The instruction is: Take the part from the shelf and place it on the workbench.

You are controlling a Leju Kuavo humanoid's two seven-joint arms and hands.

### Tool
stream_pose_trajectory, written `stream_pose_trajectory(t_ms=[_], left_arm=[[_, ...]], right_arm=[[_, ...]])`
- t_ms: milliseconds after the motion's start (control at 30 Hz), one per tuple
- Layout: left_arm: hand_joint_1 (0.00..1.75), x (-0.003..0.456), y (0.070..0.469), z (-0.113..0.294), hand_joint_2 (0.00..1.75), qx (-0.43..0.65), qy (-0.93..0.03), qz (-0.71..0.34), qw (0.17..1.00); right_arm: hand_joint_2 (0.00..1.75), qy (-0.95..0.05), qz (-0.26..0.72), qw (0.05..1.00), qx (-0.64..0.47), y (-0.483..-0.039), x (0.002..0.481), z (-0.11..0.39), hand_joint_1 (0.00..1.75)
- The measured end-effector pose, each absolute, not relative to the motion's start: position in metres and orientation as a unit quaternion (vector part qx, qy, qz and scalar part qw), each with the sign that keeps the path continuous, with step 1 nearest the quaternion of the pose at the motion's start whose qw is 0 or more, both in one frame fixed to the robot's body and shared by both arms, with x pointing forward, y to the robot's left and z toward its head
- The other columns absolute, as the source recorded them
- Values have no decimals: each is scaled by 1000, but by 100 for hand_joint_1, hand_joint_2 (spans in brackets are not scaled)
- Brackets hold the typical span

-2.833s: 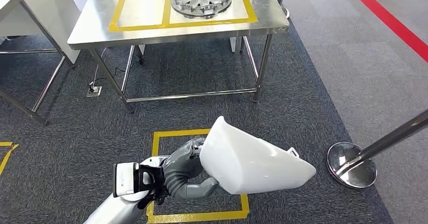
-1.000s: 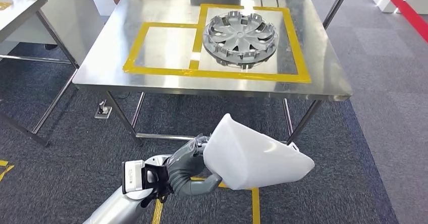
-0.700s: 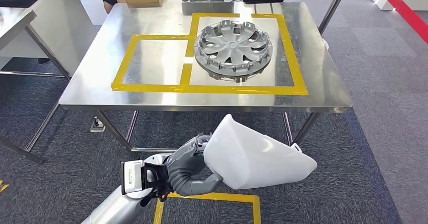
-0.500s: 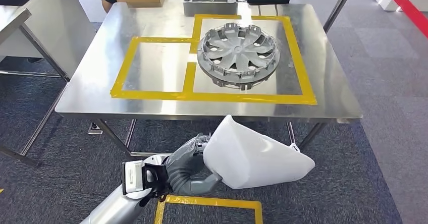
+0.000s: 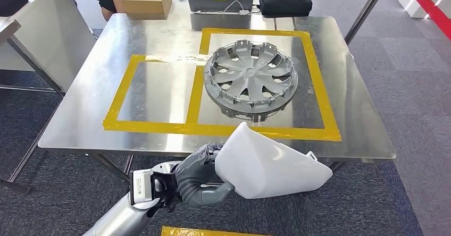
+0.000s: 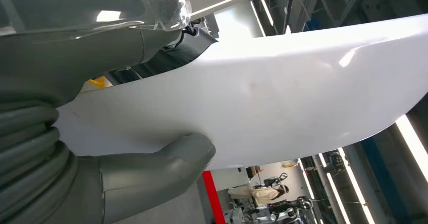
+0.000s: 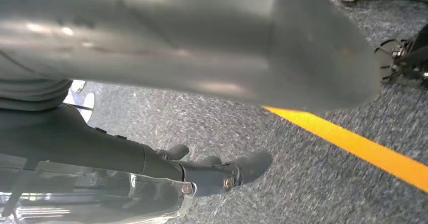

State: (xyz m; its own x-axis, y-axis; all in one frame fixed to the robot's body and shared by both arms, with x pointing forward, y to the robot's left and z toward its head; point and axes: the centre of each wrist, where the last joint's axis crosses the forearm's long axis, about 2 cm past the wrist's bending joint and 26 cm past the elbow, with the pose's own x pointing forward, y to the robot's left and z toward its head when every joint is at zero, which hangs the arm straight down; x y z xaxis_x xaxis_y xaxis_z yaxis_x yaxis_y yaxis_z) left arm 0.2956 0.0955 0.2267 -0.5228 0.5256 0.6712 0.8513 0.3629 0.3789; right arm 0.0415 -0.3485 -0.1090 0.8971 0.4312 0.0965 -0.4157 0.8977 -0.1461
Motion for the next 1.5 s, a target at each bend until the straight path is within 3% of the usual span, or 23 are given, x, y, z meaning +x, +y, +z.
stream_pose_trajectory(t_ms=[467, 700, 1000, 1233, 1500], left_arm=[[175, 289, 101, 224, 175, -427, -798, -364, 221], [175, 291, 105, 226, 175, -372, -819, -376, 223], [175, 318, 120, 244, 175, -69, -856, -484, 167], [175, 380, 140, 252, 175, 100, -824, -539, 143], [175, 442, 175, 240, 175, 260, -753, -573, 191]], right_arm=[[0, -72, 219, 971, -57, -346, 44, -109, 0], [0, -71, 229, 969, -57, -345, 44, -109, 0], [0, -85, 252, 963, -54, -344, 46, -109, 0], [0, -90, 244, 964, -48, -339, 48, -109, 0], [0, -84, 227, 969, -44, -334, 46, -110, 0]])
